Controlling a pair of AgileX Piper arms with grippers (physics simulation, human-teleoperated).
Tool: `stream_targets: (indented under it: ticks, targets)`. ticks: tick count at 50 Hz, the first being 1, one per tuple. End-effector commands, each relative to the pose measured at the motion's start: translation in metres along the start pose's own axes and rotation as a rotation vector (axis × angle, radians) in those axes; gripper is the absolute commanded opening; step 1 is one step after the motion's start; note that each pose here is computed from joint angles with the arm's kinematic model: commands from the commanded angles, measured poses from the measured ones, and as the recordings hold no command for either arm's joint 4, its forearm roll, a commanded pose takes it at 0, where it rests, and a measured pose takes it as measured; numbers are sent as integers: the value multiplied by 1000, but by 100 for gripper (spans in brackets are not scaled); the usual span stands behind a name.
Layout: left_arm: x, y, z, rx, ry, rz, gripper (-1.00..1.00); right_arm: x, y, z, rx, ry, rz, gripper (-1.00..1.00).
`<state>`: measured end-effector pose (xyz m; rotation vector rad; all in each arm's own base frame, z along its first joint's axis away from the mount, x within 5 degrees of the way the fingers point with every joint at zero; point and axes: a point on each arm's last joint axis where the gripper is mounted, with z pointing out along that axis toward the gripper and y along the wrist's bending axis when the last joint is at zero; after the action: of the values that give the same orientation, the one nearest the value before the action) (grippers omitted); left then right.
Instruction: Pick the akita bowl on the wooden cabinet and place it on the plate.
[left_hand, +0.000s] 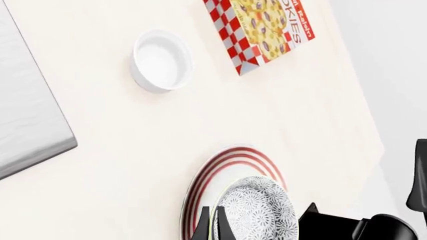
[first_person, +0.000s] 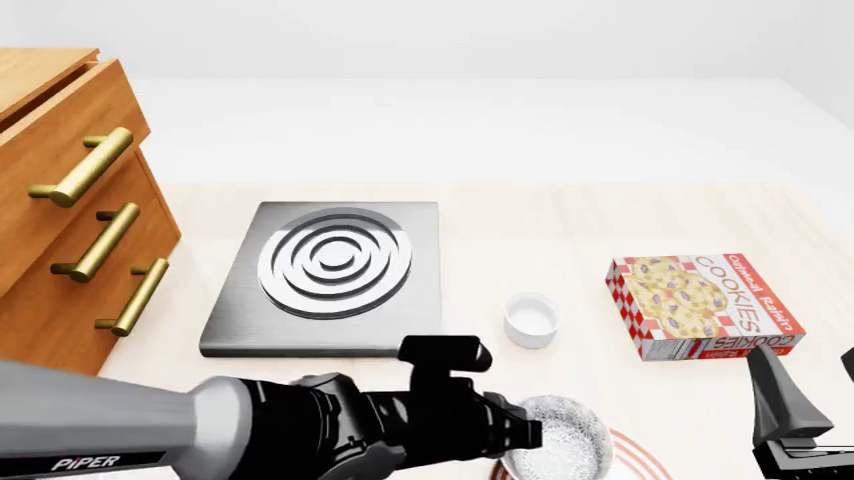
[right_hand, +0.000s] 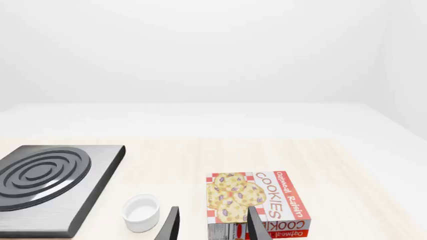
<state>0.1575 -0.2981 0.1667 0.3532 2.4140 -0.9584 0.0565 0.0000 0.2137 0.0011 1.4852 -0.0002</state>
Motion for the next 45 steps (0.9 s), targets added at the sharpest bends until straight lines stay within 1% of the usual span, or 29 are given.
stream_targets:
  ticks: [1, 13, 31, 45]
  targets:
    - [0, -1, 4, 4, -5, -15, -100, 0, 0, 0, 0, 0, 0, 100]
    - [1, -1, 9, 2, -1, -18, -100, 0, 0, 0, 0, 0, 0, 100]
    - [9, -2, 13, 7, 16, -17, -100, 0, 0, 0, 0, 0, 0, 100]
    - [8, -1, 16, 3, 15, -20, -100, 0, 0, 0, 0, 0, 0, 100]
